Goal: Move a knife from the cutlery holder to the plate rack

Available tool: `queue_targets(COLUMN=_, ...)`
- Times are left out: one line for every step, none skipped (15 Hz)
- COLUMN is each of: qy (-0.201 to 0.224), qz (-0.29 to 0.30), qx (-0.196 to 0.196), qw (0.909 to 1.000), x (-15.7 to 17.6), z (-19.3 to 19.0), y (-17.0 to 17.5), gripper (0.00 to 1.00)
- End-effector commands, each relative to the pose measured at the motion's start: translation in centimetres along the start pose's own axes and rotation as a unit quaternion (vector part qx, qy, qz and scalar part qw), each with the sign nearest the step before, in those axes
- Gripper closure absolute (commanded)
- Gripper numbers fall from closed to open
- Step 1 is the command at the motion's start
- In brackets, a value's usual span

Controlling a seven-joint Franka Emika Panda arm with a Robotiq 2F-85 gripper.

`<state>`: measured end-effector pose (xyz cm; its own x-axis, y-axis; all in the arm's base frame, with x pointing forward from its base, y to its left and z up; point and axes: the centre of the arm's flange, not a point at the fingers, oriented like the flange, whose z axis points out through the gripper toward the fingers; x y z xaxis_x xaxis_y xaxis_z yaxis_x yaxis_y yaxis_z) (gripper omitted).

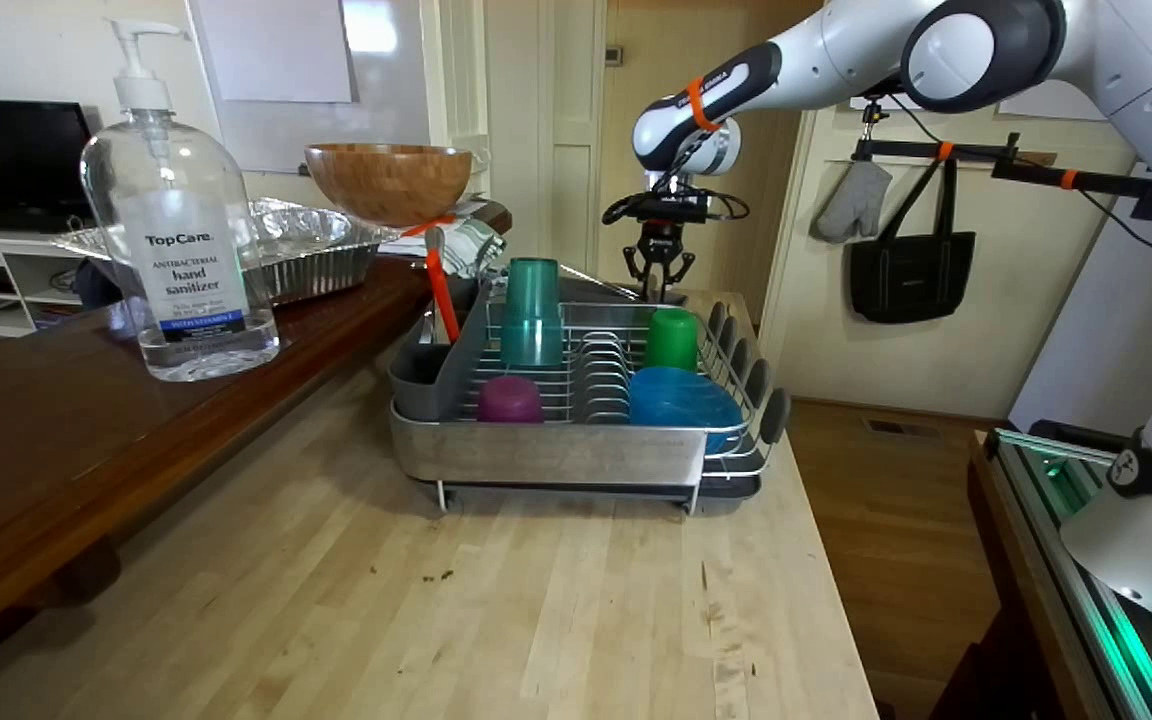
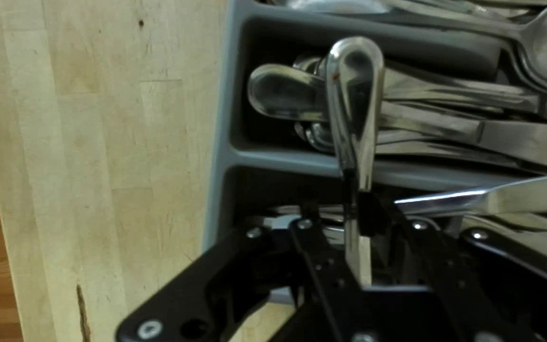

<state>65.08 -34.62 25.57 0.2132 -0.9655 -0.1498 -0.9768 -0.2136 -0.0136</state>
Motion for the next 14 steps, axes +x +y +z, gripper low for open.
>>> queue_targets(qy=0.016, qz=-0.007, qx=-0.003, qw=0.9998, x=-1.0, z=0.4, y=0.4, gripper=0.99)
queue_targets(qy=0.018, qz=-0.008, qx=-0.004, qw=0.9998, x=-1.0, z=0.4, y=0.2, gripper=1.0)
queue_targets(qy=0.02, qz=-0.008, qx=-0.006, qw=0.9998, x=-1.0, z=0.4, y=0.2, gripper=0.98)
queue_targets(qy=0.018, qz=-0.007, qx=-0.013, qw=0.9997, x=-1.0, z=0.3, y=0.2, gripper=0.96)
queue_targets(qy=0.016, qz=-0.006, qx=-0.018, qw=0.9997, x=-1.0, z=0.1, y=0.2, gripper=0.96)
queue_targets(qy=0.013, qz=-0.007, qx=-0.019, qw=0.9997, x=-1.0, z=-0.3, y=0.4, gripper=0.96)
queue_targets(qy=0.012, qz=-0.01, qx=-0.013, qw=0.9998, x=-1.1, z=-1.2, y=0.9, gripper=0.96)
queue_targets(qy=0.014, qz=-0.01, qx=-0.006, qw=0.9998, x=-1.2, z=-2.1, y=1.3, gripper=0.96)
queue_targets(qy=0.024, qz=-0.014, qx=0.005, qw=0.9996, x=-1.6, z=-3.4, y=1.6, gripper=0.96)
queue_targets(qy=0.035, qz=-0.018, qx=0.014, qw=0.9991, x=-1.9, z=-4.6, y=1.7, gripper=0.96)
queue_targets(qy=0.046, qz=-0.023, qx=0.022, qw=0.9984, x=-2.2, z=-6.0, y=1.8, gripper=0.96)
queue_targets(qy=0.055, qz=-0.035, qx=0.034, qw=0.9973, x=-2.7, z=-7.3, y=1.7, gripper=0.96)
queue_targets(qy=0.063, qz=-0.048, qx=0.041, qw=0.996, x=-3.2, z=-8.8, y=1.6, gripper=0.96)
queue_targets(qy=0.07, qz=-0.068, qx=0.047, qw=0.9941, x=-4.0, z=-9.9, y=1.3, gripper=0.96)
